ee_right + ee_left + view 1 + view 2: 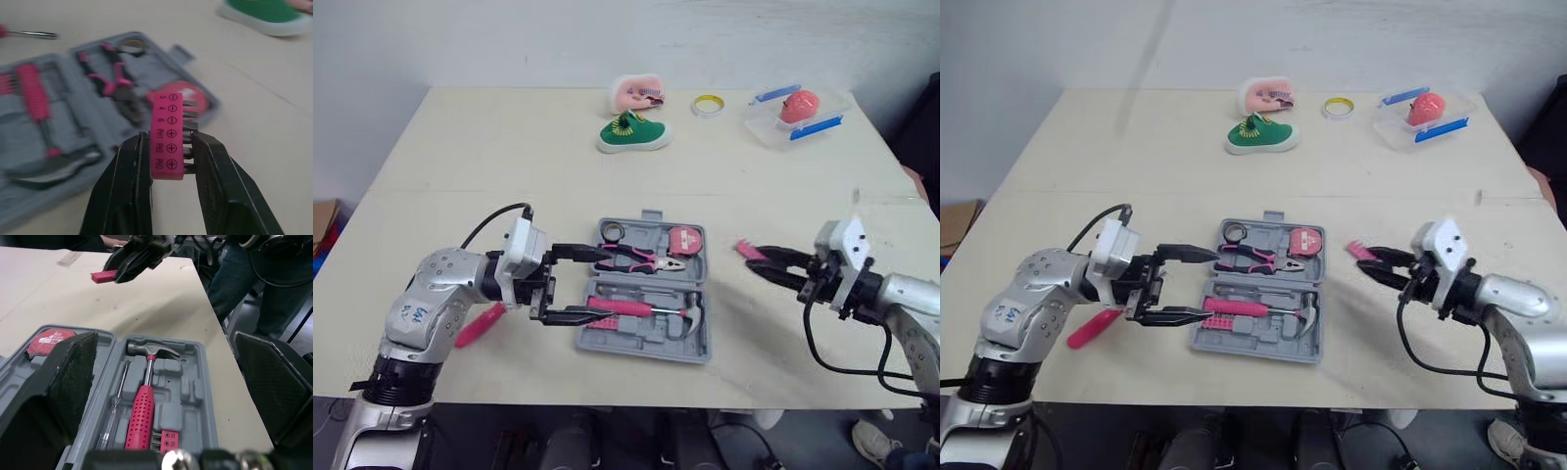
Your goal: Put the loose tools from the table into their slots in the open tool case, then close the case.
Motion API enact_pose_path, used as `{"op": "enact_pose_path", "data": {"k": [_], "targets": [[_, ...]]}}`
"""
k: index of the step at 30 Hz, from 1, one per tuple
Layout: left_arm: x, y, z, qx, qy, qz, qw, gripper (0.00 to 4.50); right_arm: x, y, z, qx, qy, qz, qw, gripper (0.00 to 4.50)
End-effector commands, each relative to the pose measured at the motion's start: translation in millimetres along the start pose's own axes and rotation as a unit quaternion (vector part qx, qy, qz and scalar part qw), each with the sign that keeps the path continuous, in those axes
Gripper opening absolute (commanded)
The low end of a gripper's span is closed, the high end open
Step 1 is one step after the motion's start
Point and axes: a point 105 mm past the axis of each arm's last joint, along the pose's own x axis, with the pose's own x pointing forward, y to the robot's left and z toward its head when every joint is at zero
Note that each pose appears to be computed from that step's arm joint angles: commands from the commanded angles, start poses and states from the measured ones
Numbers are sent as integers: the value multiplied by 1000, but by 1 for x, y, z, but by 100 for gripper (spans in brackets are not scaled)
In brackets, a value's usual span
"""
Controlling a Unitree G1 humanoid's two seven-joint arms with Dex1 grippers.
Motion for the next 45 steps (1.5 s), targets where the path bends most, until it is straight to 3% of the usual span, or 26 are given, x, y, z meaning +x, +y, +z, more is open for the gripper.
{"op": "enact_pose_path", "data": {"k": [1,7,18,35,45], "targets": [[-5,0,2,22,8,-3,1000,450,19,39,18,-18,21,111,993,83],[1,-1,5,19,-6,3,1000,450,41,75,14,-34,81,187,978,83],[6,-8,6,-9,-15,17,1000,450,67,68,-8,-48,184,161,968,83],[6,-11,1,-18,-9,33,999,450,86,63,-25,-43,227,164,959,83],[6,-13,-2,-25,-7,38,999,450,98,68,-19,-49,220,188,956,83]]}}
